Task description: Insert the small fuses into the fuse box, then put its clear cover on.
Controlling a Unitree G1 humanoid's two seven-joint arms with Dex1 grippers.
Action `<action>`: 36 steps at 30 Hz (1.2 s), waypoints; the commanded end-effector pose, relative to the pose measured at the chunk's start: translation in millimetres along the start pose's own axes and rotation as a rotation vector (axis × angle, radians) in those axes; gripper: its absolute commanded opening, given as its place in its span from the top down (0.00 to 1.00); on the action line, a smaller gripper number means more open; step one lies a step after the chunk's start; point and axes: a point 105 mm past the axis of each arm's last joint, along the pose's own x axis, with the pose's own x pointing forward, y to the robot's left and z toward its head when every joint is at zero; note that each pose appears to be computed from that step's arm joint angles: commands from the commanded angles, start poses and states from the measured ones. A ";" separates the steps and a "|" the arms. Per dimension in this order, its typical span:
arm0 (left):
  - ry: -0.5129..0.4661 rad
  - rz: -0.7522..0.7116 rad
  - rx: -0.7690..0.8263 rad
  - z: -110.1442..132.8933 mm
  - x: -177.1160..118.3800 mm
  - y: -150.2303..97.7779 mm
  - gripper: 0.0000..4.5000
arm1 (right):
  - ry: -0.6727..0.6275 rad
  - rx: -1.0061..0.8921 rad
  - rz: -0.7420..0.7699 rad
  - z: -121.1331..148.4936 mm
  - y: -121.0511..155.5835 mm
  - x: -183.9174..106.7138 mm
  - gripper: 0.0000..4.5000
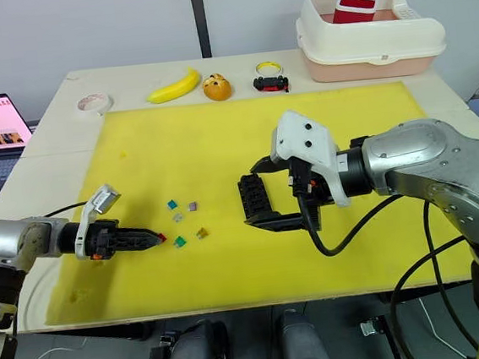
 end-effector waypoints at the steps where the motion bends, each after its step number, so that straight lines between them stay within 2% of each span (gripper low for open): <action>1: 0.021 0.030 -0.011 -5.0 -0.5 5.6 0.60 | -0.025 -0.054 -0.018 11.3 -2.0 -4.0 0.00; 3: 0.025 0.039 -0.010 -6.1 -0.5 7.2 0.79 | -0.026 -0.055 -0.019 11.5 -2.3 -4.0 0.00; 14: 0.030 0.059 -0.015 -10.5 -1.8 11.9 0.79 | -0.027 -0.062 -0.016 12.0 -1.7 -3.5 0.00; 17: 0.030 0.058 -0.013 -10.6 -1.6 11.8 0.99 | -0.028 -0.062 -0.016 12.2 -1.9 -3.4 0.00; 26: 0.026 0.041 0.006 -8.9 -1.8 6.8 0.99 | -0.021 -0.059 -0.017 10.5 -1.9 -3.7 0.00; 36: -0.133 -0.015 0.127 36.2 -16.7 -25.3 0.99 | -0.041 -0.010 -0.032 6.2 -0.5 -5.3 0.00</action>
